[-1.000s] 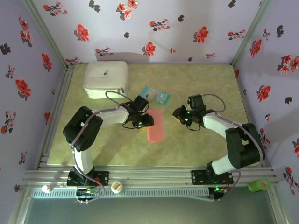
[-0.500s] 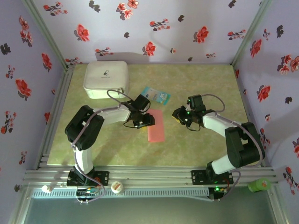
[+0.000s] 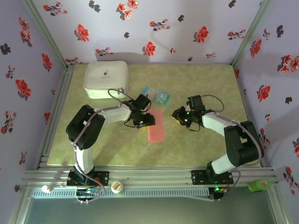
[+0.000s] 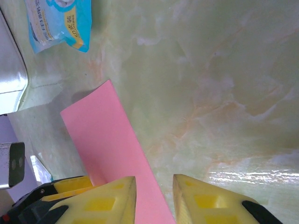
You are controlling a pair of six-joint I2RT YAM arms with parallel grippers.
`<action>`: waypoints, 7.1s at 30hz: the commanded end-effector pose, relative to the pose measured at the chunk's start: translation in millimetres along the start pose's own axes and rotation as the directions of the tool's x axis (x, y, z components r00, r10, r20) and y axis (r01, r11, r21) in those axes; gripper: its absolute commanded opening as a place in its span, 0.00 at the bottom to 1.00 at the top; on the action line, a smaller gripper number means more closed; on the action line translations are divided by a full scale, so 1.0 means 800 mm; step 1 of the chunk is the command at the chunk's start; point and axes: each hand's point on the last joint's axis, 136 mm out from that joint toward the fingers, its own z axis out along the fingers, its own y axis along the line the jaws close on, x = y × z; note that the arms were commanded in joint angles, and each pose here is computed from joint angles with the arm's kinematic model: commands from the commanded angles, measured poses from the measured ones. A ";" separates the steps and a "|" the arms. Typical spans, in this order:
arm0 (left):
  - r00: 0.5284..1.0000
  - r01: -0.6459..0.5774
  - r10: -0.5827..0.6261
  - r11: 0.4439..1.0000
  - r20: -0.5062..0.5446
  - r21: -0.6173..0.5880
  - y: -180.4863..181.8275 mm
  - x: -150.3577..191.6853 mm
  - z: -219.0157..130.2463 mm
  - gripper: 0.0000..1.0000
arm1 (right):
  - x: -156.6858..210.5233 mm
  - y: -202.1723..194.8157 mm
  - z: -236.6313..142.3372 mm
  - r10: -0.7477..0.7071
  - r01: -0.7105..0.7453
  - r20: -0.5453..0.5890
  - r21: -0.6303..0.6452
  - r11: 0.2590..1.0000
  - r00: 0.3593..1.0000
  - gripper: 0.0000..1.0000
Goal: Fold a paper plane with a square sheet of paper (pick it up from the middle)
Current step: Hold the square sheet of paper at the center of the table, then first fold the square sheet of paper in half at the center of the table.
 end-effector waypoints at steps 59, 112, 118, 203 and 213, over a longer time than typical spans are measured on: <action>0.998 -0.018 0.006 0.986 -0.070 -0.167 0.049 0.027 0.044 0.50 | 0.083 0.001 0.082 -0.240 0.297 -0.292 0.168 0.940 0.926 0.01; 0.993 0.112 -0.121 0.931 0.006 0.348 -0.020 -0.003 0.005 0.00 | 0.083 -0.053 0.080 -0.234 0.342 -0.321 0.340 0.876 0.918 0.00; 0.996 0.083 -0.086 0.970 0.004 0.229 0.018 0.013 0.020 0.02 | 0.086 -0.058 0.079 -0.229 0.341 -0.324 0.350 0.873 0.918 0.00; 0.997 0.059 -0.070 0.928 0.018 0.368 -0.041 0.053 -0.032 0.07 | 0.088 -0.061 0.072 -0.217 0.315 -0.290 0.355 0.880 0.932 0.00; 0.991 0.134 -0.127 0.923 -0.042 0.360 -0.014 0.084 0.007 0.06 | 0.090 -0.067 0.071 -0.214 0.319 -0.298 0.365 0.875 0.930 0.00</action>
